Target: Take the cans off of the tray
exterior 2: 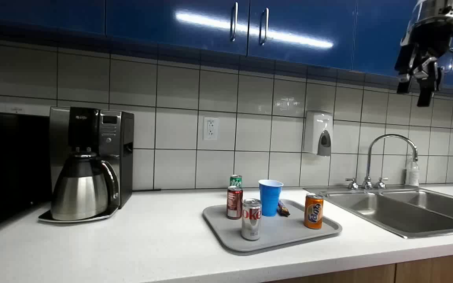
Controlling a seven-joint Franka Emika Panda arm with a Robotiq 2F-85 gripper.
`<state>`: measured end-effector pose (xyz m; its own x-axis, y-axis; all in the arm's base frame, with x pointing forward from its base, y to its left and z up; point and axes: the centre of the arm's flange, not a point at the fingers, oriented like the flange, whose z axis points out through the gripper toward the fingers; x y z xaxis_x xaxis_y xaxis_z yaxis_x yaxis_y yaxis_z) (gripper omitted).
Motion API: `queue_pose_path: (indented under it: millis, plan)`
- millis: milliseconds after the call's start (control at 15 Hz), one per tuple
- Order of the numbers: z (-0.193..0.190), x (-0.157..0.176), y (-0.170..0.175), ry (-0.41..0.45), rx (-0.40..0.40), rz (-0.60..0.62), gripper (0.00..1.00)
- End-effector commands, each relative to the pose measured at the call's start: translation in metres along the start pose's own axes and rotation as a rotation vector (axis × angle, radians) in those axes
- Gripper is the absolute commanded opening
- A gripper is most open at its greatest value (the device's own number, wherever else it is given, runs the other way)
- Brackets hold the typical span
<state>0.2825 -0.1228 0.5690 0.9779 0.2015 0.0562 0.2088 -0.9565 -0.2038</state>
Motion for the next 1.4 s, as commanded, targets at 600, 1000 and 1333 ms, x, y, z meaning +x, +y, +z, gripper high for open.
queue_pose_path:
  millis: [600,1000,1333]
  plan:
    - [0.017,0.007,-0.003,-0.022,0.001,-0.001,1.00]
    - [0.065,0.033,-0.015,-0.091,-0.028,-0.005,1.00]
    - [0.104,0.074,-0.006,-0.088,-0.093,-0.033,1.00]
